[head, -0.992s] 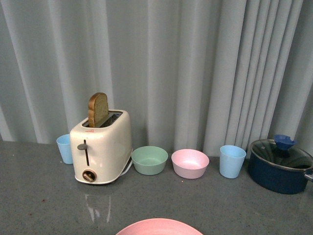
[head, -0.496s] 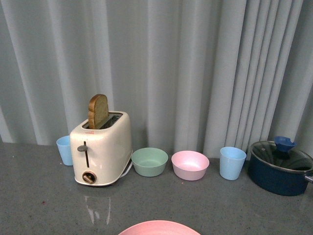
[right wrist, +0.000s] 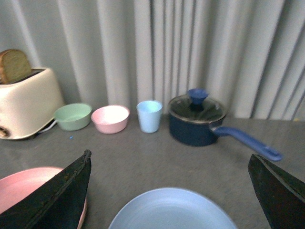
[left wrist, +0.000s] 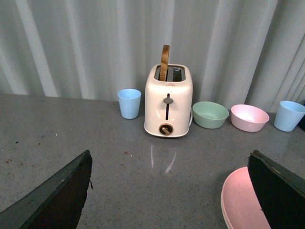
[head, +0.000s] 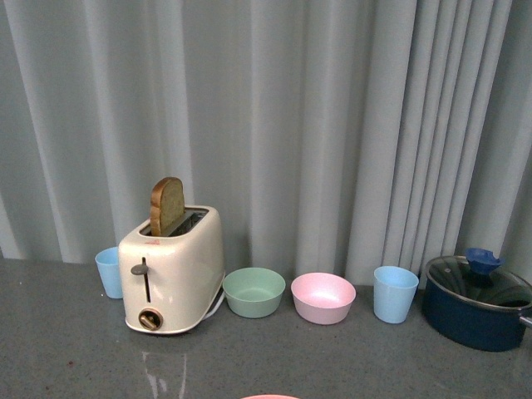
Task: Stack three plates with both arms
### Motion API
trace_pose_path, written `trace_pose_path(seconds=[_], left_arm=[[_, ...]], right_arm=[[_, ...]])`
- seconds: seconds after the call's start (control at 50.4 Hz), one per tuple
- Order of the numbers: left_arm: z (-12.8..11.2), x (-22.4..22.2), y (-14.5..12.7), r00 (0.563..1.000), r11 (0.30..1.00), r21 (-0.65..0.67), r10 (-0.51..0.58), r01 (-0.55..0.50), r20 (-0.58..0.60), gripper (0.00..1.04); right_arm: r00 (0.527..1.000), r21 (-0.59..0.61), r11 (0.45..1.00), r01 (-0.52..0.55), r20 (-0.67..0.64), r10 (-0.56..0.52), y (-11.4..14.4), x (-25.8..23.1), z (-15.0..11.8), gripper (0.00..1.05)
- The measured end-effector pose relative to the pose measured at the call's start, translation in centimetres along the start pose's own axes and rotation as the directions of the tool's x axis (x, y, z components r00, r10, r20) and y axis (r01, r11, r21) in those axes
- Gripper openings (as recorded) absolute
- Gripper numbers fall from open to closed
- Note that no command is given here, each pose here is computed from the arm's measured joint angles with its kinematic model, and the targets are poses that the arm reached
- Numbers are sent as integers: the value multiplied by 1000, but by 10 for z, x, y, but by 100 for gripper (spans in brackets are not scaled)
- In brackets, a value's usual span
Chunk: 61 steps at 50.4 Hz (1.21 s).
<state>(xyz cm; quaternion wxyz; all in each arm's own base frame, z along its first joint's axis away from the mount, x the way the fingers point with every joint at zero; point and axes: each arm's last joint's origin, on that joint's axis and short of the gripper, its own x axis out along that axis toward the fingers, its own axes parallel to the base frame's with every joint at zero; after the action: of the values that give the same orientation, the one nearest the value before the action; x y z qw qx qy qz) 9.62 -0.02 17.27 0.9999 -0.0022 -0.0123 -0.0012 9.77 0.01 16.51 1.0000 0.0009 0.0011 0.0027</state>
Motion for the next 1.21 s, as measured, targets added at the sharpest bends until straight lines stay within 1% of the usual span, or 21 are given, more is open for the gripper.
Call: trace_pose_path(seconds=[0.02, 0.04, 0.059, 0.099, 0.159, 0.178, 0.218, 0.238, 0.258, 0.297, 0.357, 0.397, 0.436, 0.496, 0.575, 0.654, 0.793, 0.853, 0.972, 1.071, 1.21], left_arm=[[0, 0, 0, 1000, 1000, 0, 0, 0, 0, 98], [0, 0, 0, 1000, 1000, 0, 1, -1, 0, 98], [0, 0, 0, 1000, 1000, 0, 0, 0, 0, 98], [0, 0, 0, 1000, 1000, 0, -1, 1, 0, 98], [0, 0, 0, 1000, 1000, 0, 0, 0, 1, 98], [0, 0, 0, 1000, 1000, 0, 0, 0, 0, 98], [0, 0, 0, 1000, 1000, 0, 0, 0, 0, 98], [0, 0, 0, 1000, 1000, 0, 0, 0, 0, 98], [0, 0, 0, 1000, 1000, 0, 1, -1, 0, 98], [0, 0, 0, 1000, 1000, 0, 0, 0, 1, 98], [0, 0, 0, 1000, 1000, 0, 0, 0, 1, 98], [0, 0, 0, 1000, 1000, 0, 0, 0, 1, 98], [0, 0, 0, 1000, 1000, 0, 0, 0, 1, 98], [0, 0, 0, 1000, 1000, 0, 0, 0, 1, 98], [0, 0, 0, 1000, 1000, 0, 0, 0, 1, 98], [0, 0, 0, 1000, 1000, 0, 0, 0, 1, 98], [0, 0, 0, 1000, 1000, 0, 0, 0, 1, 98], [0, 0, 0, 1000, 1000, 0, 0, 0, 1, 98], [0, 0, 0, 1000, 1000, 0, 0, 0, 1, 98], [0, 0, 0, 1000, 1000, 0, 0, 0, 1, 98], [0, 0, 0, 1000, 1000, 0, 0, 0, 1, 98]], right_arm=[[997, 24, 999, -29, -71, 31, 0, 0, 0, 97], [980, 55, 997, -59, -189, 69, -1, 0, 2, 97], [947, 88, 993, -78, -303, 102, -4, 1, 4, 97], [908, 121, 990, -76, -402, 119, -10, 4, 8, 97], [890, 114, 993, -44, -448, 91, -22, 13, 13, 97], [889, 83, 996, -27, -454, 62, -29, 17, 15, 97], [890, -8, 999, 36, -455, -36, -48, 28, 18, 97], [889, -17, 998, 52, -454, -54, -52, 30, 19, 97], [887, -69, 996, 63, -454, -87, -60, 35, 19, 97], [873, -133, 984, 117, -459, -166, -79, 44, 19, 97], [843, -202, 968, 149, -486, -231, -105, 60, 15, 97], [812, -209, 965, 158, -529, -247, -118, 69, 9, 97], [784, -202, 967, 157, -570, -246, -126, 76, 1, 97], [737, -194, 972, 132, -637, -227, -135, 86, -17, 97], [701, -216, 973, 83, -681, -211, -139, 94, -39, 97], [672, -196, 980, 39, -721, -171, -140, 102, -54, 97], [629, -190, 981, 36, -758, -170, -139, 113, -75, 97], [623, -170, 985, 37, -766, -156, -137, 115, -85, 97], [620, -123, 992, 43, -775, -123, -134, 119, -95, 97], [616, -97, 995, 23, -783, -91, -127, 125, -105, 97], [614, -71, 997, 15, -787, -65, -120, 132, -113, 97]])
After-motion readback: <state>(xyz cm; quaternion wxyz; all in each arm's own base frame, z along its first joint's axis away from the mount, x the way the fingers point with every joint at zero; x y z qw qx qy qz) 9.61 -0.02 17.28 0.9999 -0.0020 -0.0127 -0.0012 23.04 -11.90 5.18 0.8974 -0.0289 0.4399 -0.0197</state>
